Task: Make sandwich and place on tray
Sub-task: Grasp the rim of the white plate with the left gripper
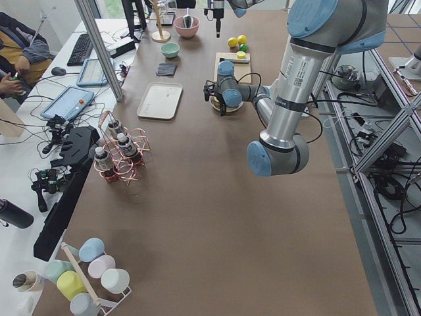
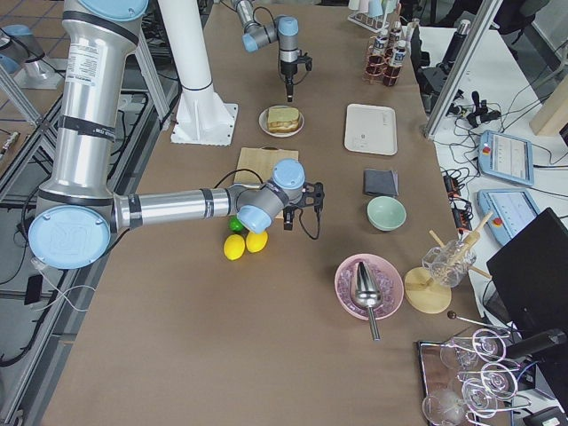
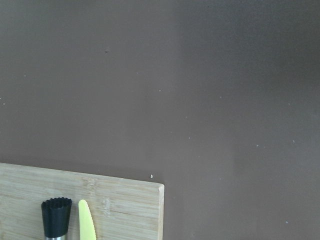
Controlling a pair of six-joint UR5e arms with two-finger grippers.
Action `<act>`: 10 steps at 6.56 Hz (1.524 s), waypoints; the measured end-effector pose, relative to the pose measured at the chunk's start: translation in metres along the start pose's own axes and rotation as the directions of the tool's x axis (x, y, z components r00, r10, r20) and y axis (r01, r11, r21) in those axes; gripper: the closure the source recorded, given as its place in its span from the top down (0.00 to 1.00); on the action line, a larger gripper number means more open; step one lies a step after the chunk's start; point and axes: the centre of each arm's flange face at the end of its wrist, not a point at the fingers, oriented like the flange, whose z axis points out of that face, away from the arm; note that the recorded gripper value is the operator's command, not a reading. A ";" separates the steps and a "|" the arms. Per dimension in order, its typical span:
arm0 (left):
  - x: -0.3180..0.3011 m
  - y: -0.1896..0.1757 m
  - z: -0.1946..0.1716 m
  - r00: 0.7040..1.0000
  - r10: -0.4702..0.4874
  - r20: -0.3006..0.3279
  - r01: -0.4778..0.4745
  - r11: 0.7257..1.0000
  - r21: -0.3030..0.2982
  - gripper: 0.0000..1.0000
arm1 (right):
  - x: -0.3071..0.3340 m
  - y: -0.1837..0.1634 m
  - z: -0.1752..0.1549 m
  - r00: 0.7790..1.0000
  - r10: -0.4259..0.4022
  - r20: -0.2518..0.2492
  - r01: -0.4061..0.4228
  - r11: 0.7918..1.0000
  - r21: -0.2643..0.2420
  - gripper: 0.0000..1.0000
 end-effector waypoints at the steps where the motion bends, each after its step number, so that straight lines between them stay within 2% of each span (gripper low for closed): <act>1: 0.004 0.008 0.008 1.000 0.013 -0.005 -0.013 1.000 -0.008 0.49 | 0.003 0.002 -0.003 1.000 -0.006 -0.002 0.006 1.000 0.002 0.99; 3: 0.007 0.019 0.021 1.000 0.027 -0.010 -0.027 0.999 -0.023 0.45 | 0.003 0.008 -0.007 1.000 -0.010 -0.001 0.010 1.000 0.003 0.99; 4: 0.009 0.024 0.025 0.999 0.034 -0.020 -0.035 0.999 -0.029 0.30 | 0.004 0.010 -0.009 1.000 -0.009 -0.002 0.009 1.000 0.004 1.00; 5: 0.010 0.028 0.026 0.999 0.039 -0.027 -0.040 0.999 -0.034 0.01 | 0.004 0.011 -0.010 1.000 -0.009 -0.002 0.009 1.000 0.004 0.99; 8: 0.011 0.031 0.027 0.998 0.045 -0.034 -0.046 0.998 -0.038 0.00 | 0.008 0.015 -0.009 1.000 -0.003 -0.007 0.003 1.000 -0.002 0.99; 10: 0.011 0.027 0.022 0.996 0.049 -0.076 -0.051 0.998 -0.025 0.00 | 0.007 0.016 -0.008 1.000 -0.004 -0.007 0.004 1.000 -0.004 0.99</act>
